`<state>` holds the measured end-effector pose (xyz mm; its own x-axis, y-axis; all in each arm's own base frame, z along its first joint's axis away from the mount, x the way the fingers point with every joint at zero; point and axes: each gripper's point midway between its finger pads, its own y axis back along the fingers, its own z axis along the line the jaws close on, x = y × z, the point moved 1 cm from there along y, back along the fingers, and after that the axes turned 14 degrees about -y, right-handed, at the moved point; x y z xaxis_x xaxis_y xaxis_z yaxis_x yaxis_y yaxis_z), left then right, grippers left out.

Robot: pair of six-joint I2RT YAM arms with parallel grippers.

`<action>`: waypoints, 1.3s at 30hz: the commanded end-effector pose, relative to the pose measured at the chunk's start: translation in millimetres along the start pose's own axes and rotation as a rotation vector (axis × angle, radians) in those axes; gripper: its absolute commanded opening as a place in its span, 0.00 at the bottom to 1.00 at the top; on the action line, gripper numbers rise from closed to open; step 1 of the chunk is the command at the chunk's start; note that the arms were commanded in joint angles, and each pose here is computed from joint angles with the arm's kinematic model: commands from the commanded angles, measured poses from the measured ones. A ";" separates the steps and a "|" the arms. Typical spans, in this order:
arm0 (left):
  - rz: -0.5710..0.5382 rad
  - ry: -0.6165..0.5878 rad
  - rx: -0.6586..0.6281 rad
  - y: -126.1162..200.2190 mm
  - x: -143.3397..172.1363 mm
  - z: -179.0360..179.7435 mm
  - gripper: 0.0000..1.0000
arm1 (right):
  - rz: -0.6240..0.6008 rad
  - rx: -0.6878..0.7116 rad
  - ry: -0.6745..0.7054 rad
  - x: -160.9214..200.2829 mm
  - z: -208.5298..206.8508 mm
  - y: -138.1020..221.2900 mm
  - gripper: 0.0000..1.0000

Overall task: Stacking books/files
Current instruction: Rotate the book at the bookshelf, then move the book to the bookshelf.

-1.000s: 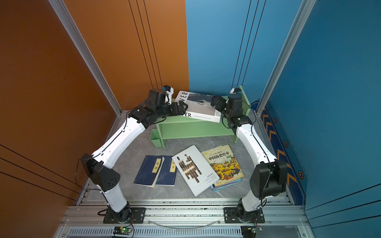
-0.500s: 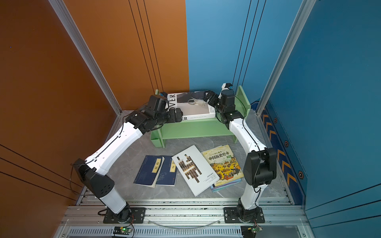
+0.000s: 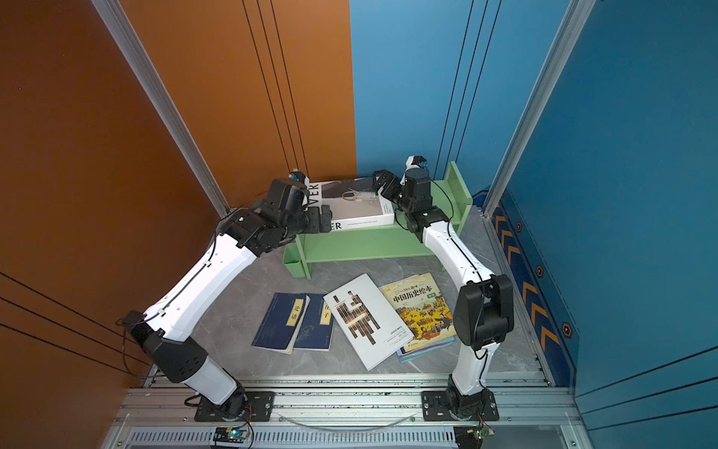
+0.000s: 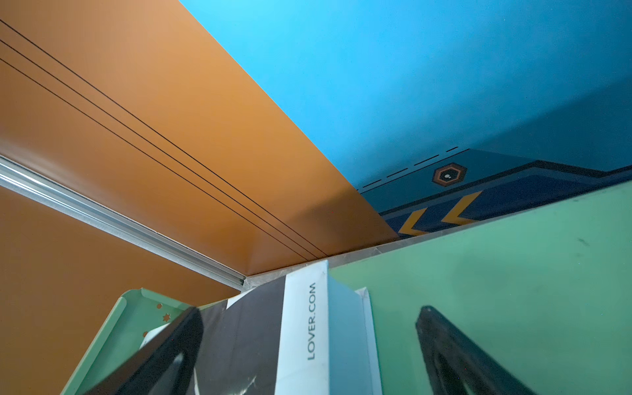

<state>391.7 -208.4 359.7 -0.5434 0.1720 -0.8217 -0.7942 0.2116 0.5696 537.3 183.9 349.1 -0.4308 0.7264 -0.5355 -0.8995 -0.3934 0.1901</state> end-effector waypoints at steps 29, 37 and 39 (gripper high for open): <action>-0.001 0.050 0.503 7.4 26.8 -46.3 0.98 | 0.058 0.155 -0.035 33.9 -25.6 -7.1 1.00; -0.030 0.039 0.432 1.5 23.8 -38.0 0.98 | 0.070 0.151 -0.026 34.2 -23.8 -11.4 1.00; -0.037 0.041 0.428 3.7 23.8 -37.4 0.98 | 0.072 0.152 -0.024 33.9 -24.0 -13.4 1.00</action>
<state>362.9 -242.6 322.2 -0.5965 0.1378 -0.7907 -0.5798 0.6073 0.5432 534.6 193.7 346.3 -0.4285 0.7324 -0.5291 -0.9033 -0.3593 0.2343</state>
